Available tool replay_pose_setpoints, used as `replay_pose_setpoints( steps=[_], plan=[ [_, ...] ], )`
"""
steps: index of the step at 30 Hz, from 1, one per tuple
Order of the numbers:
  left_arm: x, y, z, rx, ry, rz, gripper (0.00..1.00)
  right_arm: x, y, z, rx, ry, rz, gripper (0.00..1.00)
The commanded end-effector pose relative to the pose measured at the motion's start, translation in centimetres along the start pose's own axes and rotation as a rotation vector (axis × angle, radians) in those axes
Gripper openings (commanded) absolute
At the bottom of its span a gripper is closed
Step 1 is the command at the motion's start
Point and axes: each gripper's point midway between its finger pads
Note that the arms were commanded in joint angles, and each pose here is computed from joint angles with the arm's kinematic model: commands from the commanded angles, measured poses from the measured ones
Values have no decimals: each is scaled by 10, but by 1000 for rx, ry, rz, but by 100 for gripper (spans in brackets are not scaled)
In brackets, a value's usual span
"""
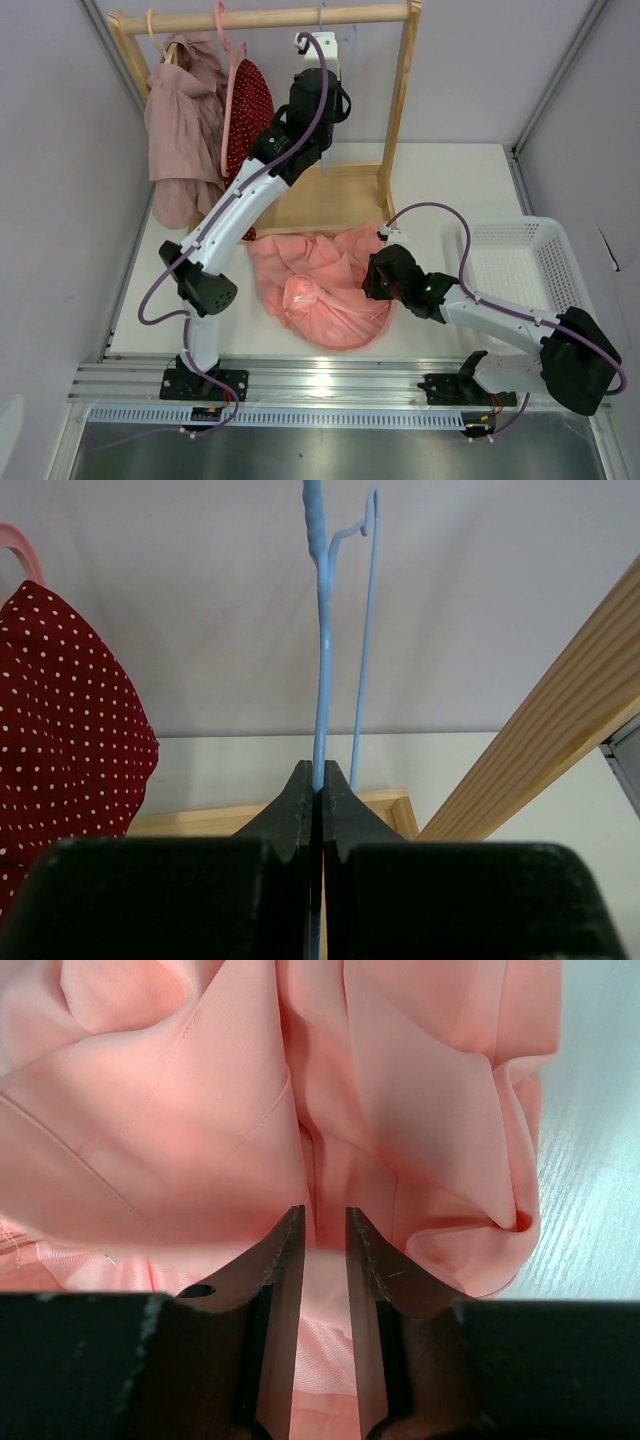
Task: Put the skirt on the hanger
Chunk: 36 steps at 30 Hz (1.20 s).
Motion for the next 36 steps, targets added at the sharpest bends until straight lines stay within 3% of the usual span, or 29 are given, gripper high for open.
replay_pose_setpoints(
  steps=[1, 12, 18, 36],
  plan=[
    [-26, -66, 29, -70, -18, -152, 0, -4, -9, 8, -3, -40, -33, 28],
    [-37, -86, 43, -87, 9, -197, 0, -3, -11, 10, -1, -46, -33, 28],
    [-43, -71, 34, -47, 78, -160, 0, -2, -10, 10, 2, -49, -33, 28],
    [-75, -56, 34, 5, 264, -216, 0, -1, -12, 13, 2, -51, -31, 28]
  ],
)
Point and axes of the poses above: each gripper's point midway between its finger pads, its own x axis out along the fingers, its own z axis along the line the jaws close on, y = z × x, and after that the axes turned 14 degrees about x, right-handed
